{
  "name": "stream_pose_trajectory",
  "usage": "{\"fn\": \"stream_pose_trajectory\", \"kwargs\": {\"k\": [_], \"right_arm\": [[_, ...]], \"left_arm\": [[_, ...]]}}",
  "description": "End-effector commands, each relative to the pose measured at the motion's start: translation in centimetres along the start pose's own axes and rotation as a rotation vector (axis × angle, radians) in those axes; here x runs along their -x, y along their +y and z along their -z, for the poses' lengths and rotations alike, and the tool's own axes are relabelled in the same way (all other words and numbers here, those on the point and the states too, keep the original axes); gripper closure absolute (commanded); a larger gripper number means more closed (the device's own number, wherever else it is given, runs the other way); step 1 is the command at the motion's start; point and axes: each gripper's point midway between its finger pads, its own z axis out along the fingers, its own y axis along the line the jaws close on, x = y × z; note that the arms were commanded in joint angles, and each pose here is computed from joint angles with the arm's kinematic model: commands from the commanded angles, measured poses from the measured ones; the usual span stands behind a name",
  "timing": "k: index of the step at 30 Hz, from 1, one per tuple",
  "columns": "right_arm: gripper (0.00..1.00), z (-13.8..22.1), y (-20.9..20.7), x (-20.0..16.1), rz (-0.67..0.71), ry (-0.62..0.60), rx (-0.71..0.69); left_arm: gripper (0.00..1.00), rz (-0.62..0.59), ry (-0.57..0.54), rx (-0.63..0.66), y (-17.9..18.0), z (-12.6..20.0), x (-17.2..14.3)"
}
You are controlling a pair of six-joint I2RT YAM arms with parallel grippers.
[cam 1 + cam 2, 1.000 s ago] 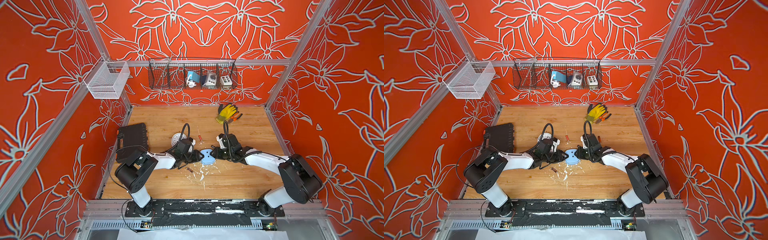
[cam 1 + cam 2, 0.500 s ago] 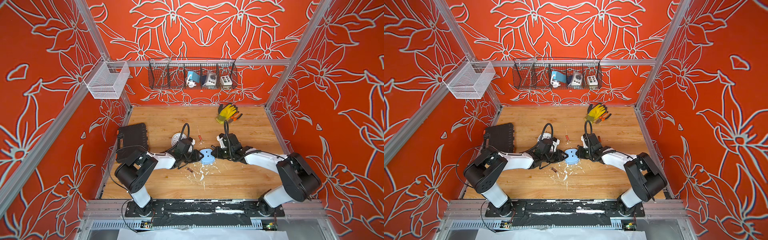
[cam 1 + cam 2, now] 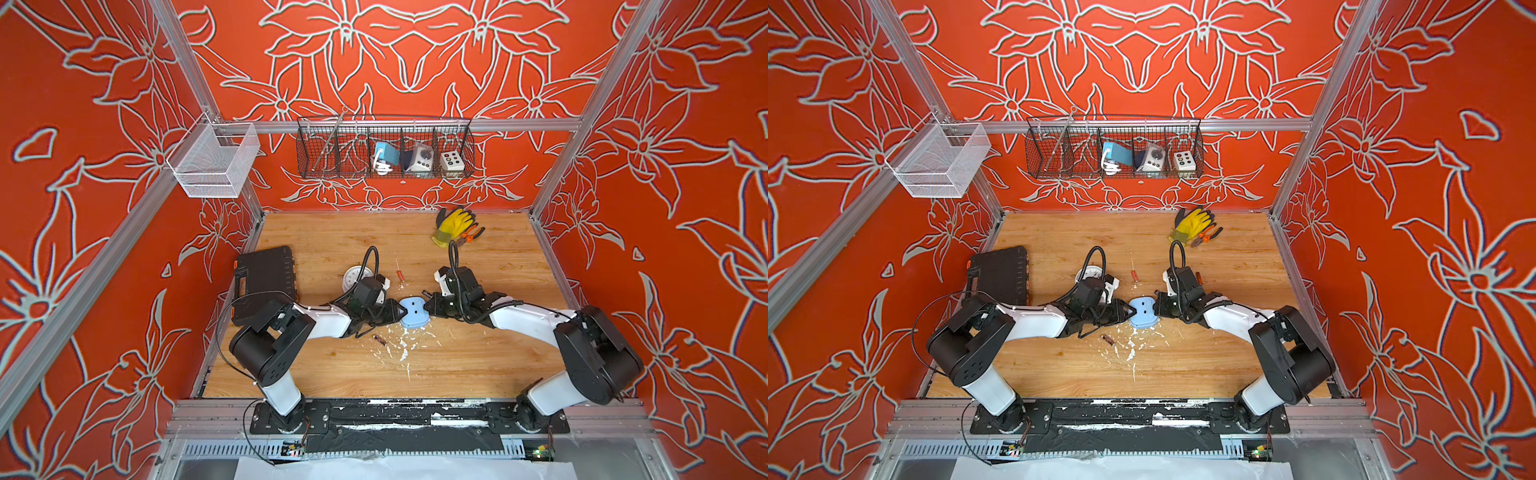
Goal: Insert the battery into the alarm
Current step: Remove the cover from the alarm.
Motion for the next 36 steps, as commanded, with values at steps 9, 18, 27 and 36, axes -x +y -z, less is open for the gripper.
{"fn": "stream_pose_trajectory", "kwargs": {"k": [9, 18, 27, 36], "right_arm": [[0.99, 0.8, 0.1, -0.1, 0.017, -0.027, -0.019], [0.81, 1.9, -0.3, 0.8, 0.029, -0.085, -0.054], [0.75, 0.6, 0.1, 0.1, 0.013, -0.028, -0.013], [0.80, 0.1, 0.2, 0.1, 0.014, -0.012, -0.004]], "left_arm": [[0.66, 0.019, 0.067, 0.106, 2.6, -0.4, -1.9], [0.66, 0.019, 0.067, 0.110, 2.7, -0.5, -1.9], [0.66, 0.018, 0.069, 0.111, 2.8, -0.4, -2.0], [0.66, 0.018, 0.070, 0.113, 2.8, -0.4, -2.1]]}}
